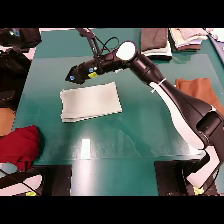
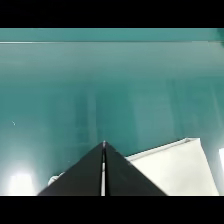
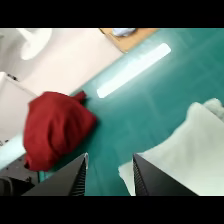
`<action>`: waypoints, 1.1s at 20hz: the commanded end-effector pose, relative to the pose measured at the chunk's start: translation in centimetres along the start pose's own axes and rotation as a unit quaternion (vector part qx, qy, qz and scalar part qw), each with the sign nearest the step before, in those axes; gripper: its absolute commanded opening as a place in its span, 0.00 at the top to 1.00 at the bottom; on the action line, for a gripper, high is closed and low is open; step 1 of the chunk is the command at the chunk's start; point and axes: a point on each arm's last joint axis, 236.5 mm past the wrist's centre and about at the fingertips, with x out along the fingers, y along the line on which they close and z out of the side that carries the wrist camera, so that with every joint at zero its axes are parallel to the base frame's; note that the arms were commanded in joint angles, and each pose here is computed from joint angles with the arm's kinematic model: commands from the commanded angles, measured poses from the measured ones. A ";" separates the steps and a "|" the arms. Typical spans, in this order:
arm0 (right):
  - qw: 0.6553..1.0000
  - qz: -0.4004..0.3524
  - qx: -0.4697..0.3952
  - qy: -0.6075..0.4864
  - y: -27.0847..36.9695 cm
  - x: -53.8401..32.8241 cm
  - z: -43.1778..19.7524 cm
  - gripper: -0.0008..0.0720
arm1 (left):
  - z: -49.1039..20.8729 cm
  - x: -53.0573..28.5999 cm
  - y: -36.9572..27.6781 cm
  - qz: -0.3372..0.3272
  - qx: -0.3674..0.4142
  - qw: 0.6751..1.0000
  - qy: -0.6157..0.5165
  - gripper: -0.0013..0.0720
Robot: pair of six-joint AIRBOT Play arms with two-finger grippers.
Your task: Fold the shirts.
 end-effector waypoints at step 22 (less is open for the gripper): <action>0.947 -0.092 0.281 0.123 -18.4 1.7 -17.8 0.29 | -3.0 1.6 -6.2 -0.052 0.061 0.996 0.024 0.95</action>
